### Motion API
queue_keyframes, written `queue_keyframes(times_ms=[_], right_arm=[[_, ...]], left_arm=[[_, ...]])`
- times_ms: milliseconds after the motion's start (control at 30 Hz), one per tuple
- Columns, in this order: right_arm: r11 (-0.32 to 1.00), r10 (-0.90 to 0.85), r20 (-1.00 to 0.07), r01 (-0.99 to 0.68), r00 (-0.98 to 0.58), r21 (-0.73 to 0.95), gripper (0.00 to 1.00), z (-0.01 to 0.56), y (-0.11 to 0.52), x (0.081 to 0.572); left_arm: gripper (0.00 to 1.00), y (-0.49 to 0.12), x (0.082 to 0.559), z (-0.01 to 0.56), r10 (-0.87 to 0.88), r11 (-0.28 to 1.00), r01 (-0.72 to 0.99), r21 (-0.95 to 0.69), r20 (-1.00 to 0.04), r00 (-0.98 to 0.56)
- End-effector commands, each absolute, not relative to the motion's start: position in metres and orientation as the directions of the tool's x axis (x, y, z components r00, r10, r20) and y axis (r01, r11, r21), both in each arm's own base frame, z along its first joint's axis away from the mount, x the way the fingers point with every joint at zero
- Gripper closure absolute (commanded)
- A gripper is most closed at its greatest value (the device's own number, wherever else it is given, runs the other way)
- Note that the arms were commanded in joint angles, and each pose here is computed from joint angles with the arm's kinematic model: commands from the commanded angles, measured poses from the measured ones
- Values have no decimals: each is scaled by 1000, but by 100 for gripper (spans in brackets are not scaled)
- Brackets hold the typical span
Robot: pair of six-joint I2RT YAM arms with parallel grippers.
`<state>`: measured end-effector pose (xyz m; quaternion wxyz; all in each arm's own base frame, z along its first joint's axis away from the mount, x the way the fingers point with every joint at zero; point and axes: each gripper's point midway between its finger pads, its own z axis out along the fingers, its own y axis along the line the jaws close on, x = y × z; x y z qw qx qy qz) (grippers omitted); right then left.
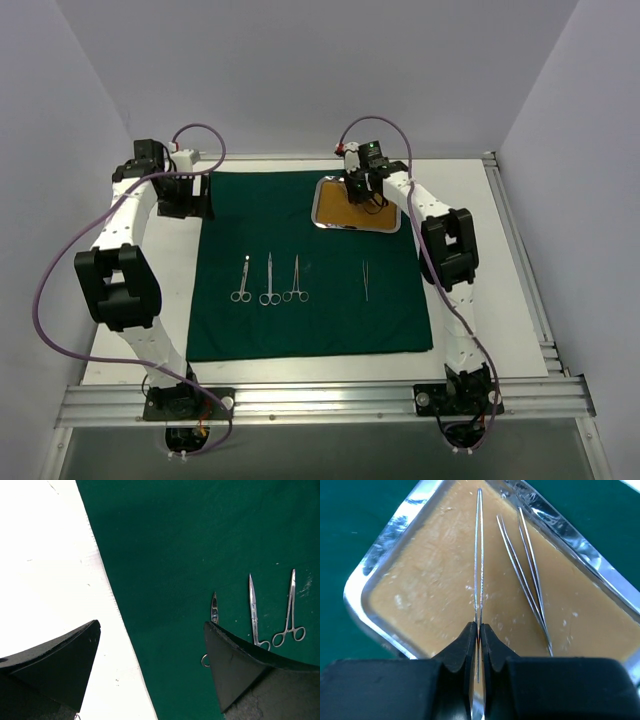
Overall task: Open and lay out the surgical kit
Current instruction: Pick up the medical item from the container, then place the medical item in the surgical kit.
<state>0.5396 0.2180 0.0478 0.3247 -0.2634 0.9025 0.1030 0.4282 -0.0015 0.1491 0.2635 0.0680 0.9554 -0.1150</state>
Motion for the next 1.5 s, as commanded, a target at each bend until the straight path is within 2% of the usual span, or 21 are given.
queue_keyframes(times_ms=[0, 300, 400, 500, 900, 1133, 1467], right_arm=[[838, -349, -747, -546, -566, 22, 100, 121, 231, 537], [857, -241, -819, -510, -520, 71, 100, 163, 246, 499], [889, -134, -876, -446, -464, 100, 100, 193, 248, 487], [928, -5, -886, -332, -464, 169, 100, 211, 235, 471], [992, 88, -756, -15, -649, 128, 100, 119, 169, 347], [991, 117, -715, 37, -689, 127, 100, 95, 151, 317], [987, 154, -630, 97, -761, 125, 100, 52, 137, 282]], left_arm=[[6, -3, 436, 170, 69, 961, 207, -183, -568, -820], [4, -9, 432, 174, 64, 952, 224, -211, -576, -815], [2, -14, 429, 179, 74, 946, 243, -214, -588, -806], [2, -15, 425, 184, 79, 945, 251, -211, -598, -797], [2, -51, 408, 175, 99, 908, 313, -278, -583, -807], [2, -76, 403, 169, 167, 890, 373, -261, -576, -800], [2, -77, 405, 168, 171, 889, 378, -259, -577, -798]])
